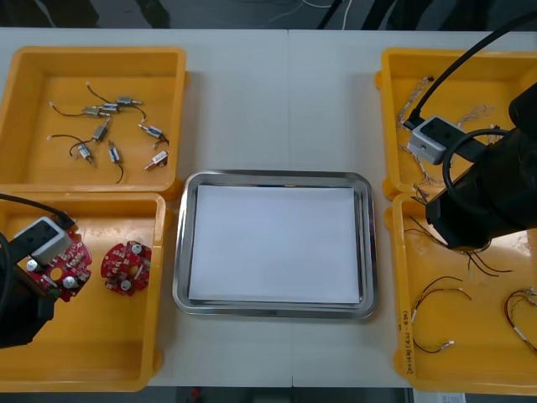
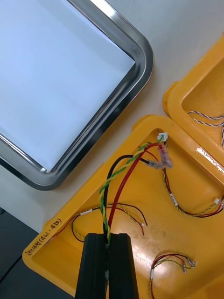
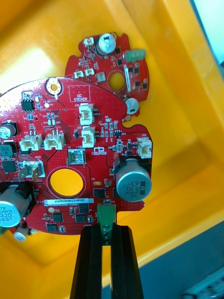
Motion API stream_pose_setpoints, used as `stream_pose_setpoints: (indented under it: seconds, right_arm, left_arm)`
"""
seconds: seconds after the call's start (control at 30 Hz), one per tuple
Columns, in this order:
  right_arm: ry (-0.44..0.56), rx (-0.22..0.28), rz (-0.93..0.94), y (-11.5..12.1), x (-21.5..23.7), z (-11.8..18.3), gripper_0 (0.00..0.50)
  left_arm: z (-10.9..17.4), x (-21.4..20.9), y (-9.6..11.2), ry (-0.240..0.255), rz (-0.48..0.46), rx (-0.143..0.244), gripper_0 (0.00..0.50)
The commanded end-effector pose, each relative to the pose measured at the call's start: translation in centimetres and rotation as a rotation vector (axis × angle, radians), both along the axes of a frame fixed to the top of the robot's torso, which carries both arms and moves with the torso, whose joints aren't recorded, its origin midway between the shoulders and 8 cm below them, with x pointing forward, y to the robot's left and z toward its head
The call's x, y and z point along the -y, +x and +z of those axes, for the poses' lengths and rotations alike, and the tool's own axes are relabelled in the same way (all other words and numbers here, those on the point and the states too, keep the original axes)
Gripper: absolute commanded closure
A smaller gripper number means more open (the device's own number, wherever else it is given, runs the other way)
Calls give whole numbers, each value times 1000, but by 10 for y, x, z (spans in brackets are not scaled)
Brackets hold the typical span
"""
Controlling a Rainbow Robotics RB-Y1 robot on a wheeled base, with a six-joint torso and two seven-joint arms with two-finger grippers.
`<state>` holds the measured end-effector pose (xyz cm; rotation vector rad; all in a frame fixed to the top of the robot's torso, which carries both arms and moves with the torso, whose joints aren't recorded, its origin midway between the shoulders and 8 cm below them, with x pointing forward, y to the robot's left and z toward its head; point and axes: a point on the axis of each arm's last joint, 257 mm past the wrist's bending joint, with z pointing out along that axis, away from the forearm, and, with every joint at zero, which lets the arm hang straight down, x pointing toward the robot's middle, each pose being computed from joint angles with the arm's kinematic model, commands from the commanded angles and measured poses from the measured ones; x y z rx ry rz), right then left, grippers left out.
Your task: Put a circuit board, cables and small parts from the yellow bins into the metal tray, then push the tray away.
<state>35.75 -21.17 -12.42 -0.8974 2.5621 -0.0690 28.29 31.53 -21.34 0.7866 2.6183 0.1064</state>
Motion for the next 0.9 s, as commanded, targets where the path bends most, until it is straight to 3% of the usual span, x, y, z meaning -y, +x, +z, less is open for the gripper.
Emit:
stream_pose_setpoints:
  seconds: [0.03,0.27,0.63,0.9]
  right_arm:
    - [-10,24,-7,2,1,13,500]
    - [12,21,-12,4,-6,11,500]
    - [14,19,-8,3,-7,11,500]
    - [13,23,-10,4,-6,11,500]
  left_arm:
    - [29,15,9,0,7,48,500]
    - [42,37,22,-21,28,74,500]
    - [48,75,36,-35,63,84,500]
    - [45,111,45,-82,99,99,500]
